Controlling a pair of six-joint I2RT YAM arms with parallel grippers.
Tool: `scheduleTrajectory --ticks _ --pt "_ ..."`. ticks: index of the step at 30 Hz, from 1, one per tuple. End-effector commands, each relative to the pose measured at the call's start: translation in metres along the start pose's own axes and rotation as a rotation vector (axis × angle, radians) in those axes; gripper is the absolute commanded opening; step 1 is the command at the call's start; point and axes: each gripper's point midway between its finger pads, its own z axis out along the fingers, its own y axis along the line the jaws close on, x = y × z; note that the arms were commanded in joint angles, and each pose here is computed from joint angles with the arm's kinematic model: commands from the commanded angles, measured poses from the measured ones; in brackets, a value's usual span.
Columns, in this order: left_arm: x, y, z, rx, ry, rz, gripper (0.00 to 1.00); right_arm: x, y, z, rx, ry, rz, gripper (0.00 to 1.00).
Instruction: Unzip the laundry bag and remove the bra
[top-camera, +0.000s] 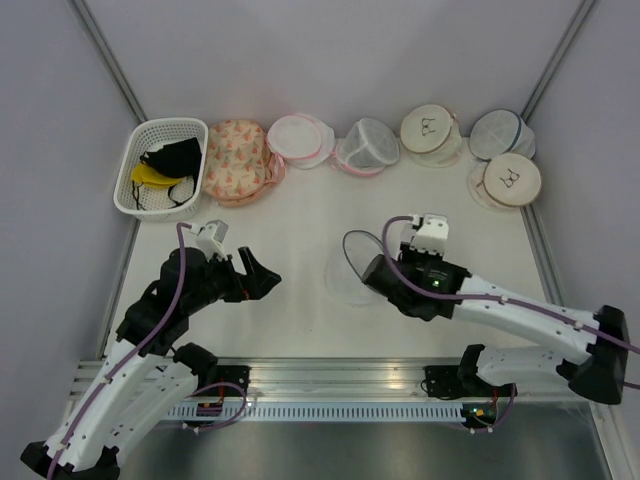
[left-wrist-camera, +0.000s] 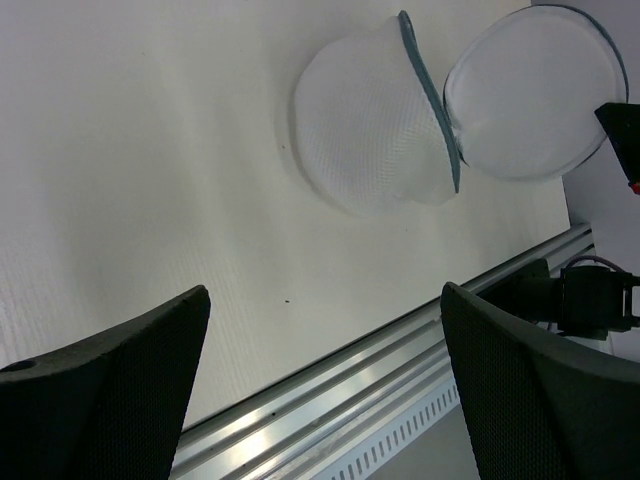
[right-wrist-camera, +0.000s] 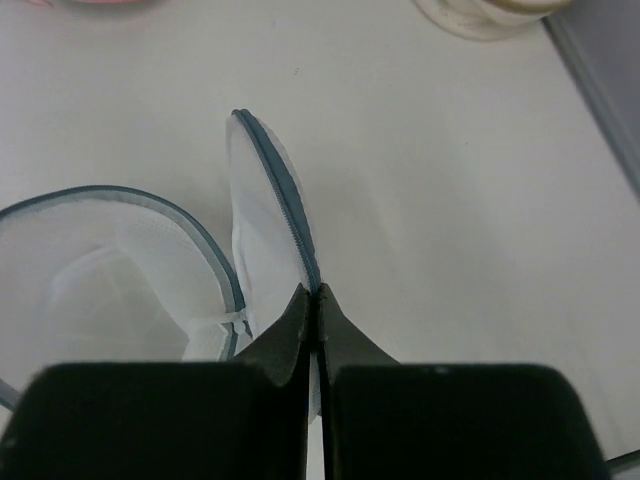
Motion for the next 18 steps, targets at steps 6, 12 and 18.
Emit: scheduleTrajectory --ticks 6,12,18 --pt "-0.001 0.001 -0.013 -0.014 -0.016 0.008 1.00 -0.025 0.051 0.004 0.138 -0.234 -0.416 0.00" --pt "-0.003 0.004 -0.018 -0.037 -0.027 0.010 1.00 -0.021 0.103 -0.011 0.116 -0.403 -0.525 0.01" --pt "-0.005 0.010 -0.020 -0.072 -0.047 -0.009 1.00 0.013 0.137 -0.027 0.044 -0.497 -0.693 0.00"
